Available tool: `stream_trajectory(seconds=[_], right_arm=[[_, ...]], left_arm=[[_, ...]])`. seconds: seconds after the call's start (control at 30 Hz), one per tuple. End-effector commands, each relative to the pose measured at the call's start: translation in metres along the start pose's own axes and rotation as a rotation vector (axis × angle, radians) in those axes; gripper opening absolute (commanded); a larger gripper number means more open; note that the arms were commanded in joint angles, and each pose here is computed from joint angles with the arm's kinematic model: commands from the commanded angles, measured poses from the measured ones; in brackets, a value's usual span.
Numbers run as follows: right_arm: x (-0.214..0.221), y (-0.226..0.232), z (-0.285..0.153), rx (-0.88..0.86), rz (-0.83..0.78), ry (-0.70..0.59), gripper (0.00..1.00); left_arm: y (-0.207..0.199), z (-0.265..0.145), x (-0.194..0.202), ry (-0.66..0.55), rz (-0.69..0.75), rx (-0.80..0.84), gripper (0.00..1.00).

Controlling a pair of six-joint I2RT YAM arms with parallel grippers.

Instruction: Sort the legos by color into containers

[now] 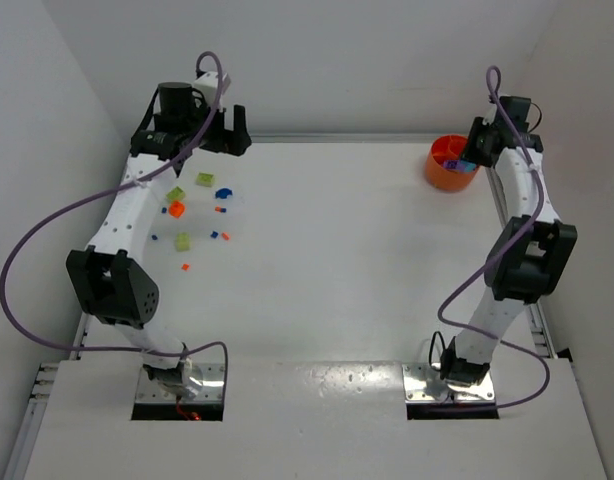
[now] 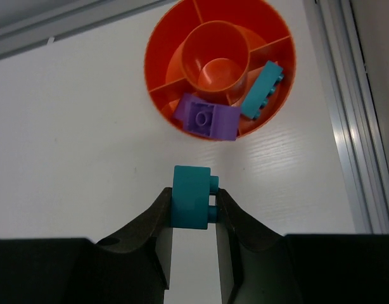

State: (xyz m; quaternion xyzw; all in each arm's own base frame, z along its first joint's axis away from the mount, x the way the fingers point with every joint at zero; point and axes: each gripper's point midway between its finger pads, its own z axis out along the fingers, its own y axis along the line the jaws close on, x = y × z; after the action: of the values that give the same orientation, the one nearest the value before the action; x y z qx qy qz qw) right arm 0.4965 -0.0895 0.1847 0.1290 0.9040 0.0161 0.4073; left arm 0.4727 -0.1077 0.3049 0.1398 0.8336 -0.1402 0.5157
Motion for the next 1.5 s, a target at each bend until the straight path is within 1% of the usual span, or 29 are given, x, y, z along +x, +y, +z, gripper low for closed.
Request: stream_trajectory(seconds=[0.0,0.03,0.13,0.27,0.4,0.5,0.53,0.6,0.63,0.73,0.77,0.8,0.87,0.93,1.03,1.2,1.23,1.3,1.47], right_arm=[[-0.015,-0.015,0.010,0.059,0.072,-0.014,0.00],[-0.018,-0.023,0.013,0.082,0.091,-0.024,0.00],[-0.016,-0.029,0.026,0.112,0.102,-0.012,0.00],[-0.023,-0.045,0.041,0.137,0.117,-0.029,0.00],[-0.032,-0.047,0.052,0.144,0.126,-0.049,0.00],[-0.039,-0.058,0.058,0.179,0.131,-0.068,0.00],[-0.033,-0.061,0.064,0.190,0.132,-0.052,0.00],[-0.041,-0.062,0.067,0.197,0.132,-0.075,0.00],[-0.036,-0.071,0.071,0.216,0.138,-0.063,0.00],[-0.039,-0.071,0.078,0.215,0.138,-0.071,0.00],[-0.049,-0.070,0.075,0.212,0.137,-0.095,0.01],[-0.047,-0.070,0.080,0.204,0.137,-0.088,0.01],[-0.056,-0.069,0.081,0.201,0.136,-0.112,0.01],[-0.051,-0.068,0.089,0.188,0.136,-0.099,0.03],[-0.057,-0.068,0.090,0.187,0.136,-0.111,0.04],[-0.049,-0.071,0.097,0.200,0.137,-0.094,0.12],[-0.049,-0.071,0.097,0.200,0.137,-0.094,0.17],[-0.048,-0.072,0.101,0.200,0.137,-0.094,0.21],[-0.047,-0.065,0.102,0.184,0.131,-0.091,0.36]], left_arm=[[-0.010,0.003,-0.017,-0.018,0.009,0.008,0.99],[-0.014,0.004,-0.015,-0.008,0.010,0.016,0.99],[-0.013,0.006,-0.016,-0.009,0.001,0.007,0.99],[-0.010,0.008,-0.017,-0.009,-0.017,-0.011,0.99],[-0.010,0.008,-0.017,-0.009,-0.026,-0.011,0.99],[-0.010,0.008,-0.017,-0.009,-0.026,-0.011,0.99],[-0.010,0.008,-0.017,-0.009,-0.026,-0.011,0.99],[-0.009,0.008,-0.017,-0.009,-0.026,-0.020,0.99],[-0.009,0.008,-0.017,-0.009,-0.026,-0.020,0.99],[-0.008,0.009,-0.013,0.000,-0.029,-0.020,0.99],[-0.008,0.009,-0.013,0.000,-0.029,-0.020,0.99],[-0.008,0.009,-0.013,0.000,-0.029,-0.020,0.99],[-0.008,0.009,-0.013,0.000,-0.029,-0.020,0.99],[-0.008,0.009,-0.013,0.000,-0.029,-0.020,0.99],[-0.008,0.009,-0.013,0.000,-0.029,-0.020,0.99],[-0.008,0.012,-0.008,0.018,-0.042,-0.020,0.99],[-0.008,0.012,-0.008,0.018,-0.042,-0.020,0.99],[-0.008,0.012,-0.008,0.018,-0.042,-0.020,0.99],[-0.007,0.017,-0.001,0.036,-0.055,-0.021,0.99]])
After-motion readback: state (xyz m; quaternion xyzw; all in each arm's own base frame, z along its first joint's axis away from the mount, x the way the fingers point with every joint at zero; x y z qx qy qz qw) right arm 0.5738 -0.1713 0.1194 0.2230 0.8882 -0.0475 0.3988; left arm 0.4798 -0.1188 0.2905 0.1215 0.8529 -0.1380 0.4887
